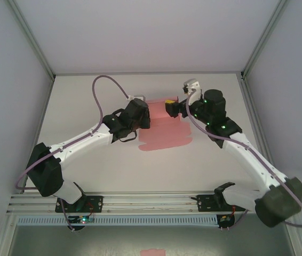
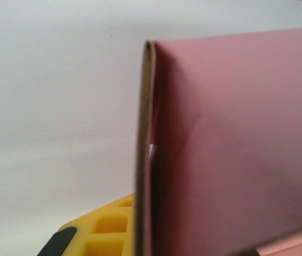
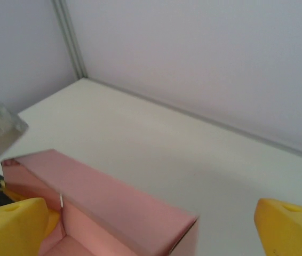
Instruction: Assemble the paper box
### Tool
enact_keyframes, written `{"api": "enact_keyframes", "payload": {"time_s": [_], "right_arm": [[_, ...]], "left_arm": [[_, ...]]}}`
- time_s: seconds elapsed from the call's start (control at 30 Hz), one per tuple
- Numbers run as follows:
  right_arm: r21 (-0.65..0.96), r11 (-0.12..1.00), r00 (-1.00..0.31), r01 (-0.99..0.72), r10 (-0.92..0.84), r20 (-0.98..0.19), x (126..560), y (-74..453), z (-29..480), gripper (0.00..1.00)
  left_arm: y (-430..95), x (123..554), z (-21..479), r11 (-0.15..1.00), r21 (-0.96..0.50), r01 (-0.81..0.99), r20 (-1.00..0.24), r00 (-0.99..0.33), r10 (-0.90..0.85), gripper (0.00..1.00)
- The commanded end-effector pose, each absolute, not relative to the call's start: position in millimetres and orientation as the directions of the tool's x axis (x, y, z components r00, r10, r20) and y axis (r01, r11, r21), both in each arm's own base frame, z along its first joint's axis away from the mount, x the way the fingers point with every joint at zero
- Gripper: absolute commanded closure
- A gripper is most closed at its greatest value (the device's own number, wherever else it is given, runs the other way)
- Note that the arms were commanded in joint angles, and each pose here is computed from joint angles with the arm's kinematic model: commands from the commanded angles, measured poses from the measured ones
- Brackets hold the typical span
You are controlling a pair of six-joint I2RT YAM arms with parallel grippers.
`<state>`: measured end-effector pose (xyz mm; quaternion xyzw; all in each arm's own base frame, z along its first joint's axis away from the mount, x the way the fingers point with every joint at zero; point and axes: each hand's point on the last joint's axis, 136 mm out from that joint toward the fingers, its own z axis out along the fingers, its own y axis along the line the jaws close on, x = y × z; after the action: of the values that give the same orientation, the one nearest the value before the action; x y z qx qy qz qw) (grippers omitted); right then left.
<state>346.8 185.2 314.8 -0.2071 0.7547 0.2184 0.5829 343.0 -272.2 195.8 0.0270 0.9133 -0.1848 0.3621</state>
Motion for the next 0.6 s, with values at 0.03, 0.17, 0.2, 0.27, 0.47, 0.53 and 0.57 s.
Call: {"api": "enact_keyframes", "payload": {"time_s": [0.03, 0.17, 0.2, 0.27, 0.47, 0.53, 0.57], "right_arm": [[0.18, 0.908, -0.233, -0.377, 0.095, -0.968, 339, 135, 326, 0.02], [0.283, 0.922, -0.213, -0.265, 0.23, -0.949, 325, 98, 323, 0.02], [0.292, 0.925, -0.227, -0.243, 0.239, -0.944, 322, 91, 317, 0.02], [0.306, 0.93, -0.269, -0.203, 0.247, -0.931, 318, 83, 305, 0.02], [0.301, 0.941, -0.384, -0.157, 0.222, -0.896, 306, 74, 276, 0.02], [0.298, 0.945, -0.396, -0.132, 0.226, -0.89, 303, 69, 268, 0.02], [0.298, 0.947, -0.403, -0.119, 0.229, -0.886, 301, 67, 262, 0.02]], "left_arm": [[-250, 353, 187, 0.96, -0.042, 0.278, -0.725, -0.669, 0.162, 1.0], [-232, 365, 172, 0.914, 0.085, 0.397, -0.651, -0.672, 0.353, 1.0], [-234, 362, 167, 0.859, 0.126, 0.496, -0.617, -0.639, 0.459, 1.0], [-239, 351, 160, 0.713, 0.207, 0.67, -0.536, -0.532, 0.656, 1.0], [-245, 303, 133, 0.03, 0.182, 0.983, -0.218, 0.011, 0.976, 1.0], [-250, 300, 132, -0.122, 0.112, 0.986, -0.161, 0.14, 0.977, 1.0], [-255, 301, 132, -0.173, 0.079, 0.982, -0.137, 0.183, 0.974, 1.0]]}}
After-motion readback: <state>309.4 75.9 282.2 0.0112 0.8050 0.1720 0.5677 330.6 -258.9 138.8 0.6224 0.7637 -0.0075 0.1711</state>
